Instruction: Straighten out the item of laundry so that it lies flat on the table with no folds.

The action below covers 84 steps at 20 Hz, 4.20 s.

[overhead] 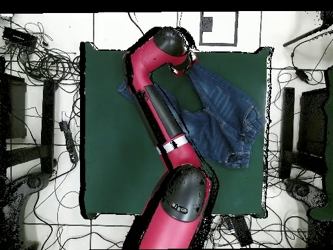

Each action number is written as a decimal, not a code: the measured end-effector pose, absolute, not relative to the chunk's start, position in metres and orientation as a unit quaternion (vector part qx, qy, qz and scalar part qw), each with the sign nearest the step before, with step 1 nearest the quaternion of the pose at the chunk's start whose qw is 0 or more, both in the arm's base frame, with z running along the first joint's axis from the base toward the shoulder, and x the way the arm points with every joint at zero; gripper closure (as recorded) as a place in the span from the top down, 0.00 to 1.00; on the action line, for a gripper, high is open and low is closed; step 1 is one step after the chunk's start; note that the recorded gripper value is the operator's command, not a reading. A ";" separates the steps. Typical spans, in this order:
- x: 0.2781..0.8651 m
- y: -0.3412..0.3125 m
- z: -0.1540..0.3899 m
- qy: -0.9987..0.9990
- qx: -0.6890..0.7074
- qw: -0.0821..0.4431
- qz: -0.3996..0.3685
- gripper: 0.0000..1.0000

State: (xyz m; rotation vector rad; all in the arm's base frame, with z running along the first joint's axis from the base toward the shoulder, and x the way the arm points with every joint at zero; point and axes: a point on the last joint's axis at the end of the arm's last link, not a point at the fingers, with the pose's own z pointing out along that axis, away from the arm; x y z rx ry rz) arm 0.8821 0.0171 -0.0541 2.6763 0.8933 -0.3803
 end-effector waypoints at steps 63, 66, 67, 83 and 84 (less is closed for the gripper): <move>0.861 0.084 -0.023 0.316 0.938 0.081 -0.119 0.00; 0.861 0.083 -0.023 0.316 0.938 0.083 -0.118 0.00; 0.862 0.083 -0.022 0.316 0.937 0.087 -0.116 0.00; 0.860 0.090 -0.038 0.322 0.932 0.125 -0.111 0.00; 0.860 0.090 -0.038 0.322 0.932 0.125 -0.111 0.00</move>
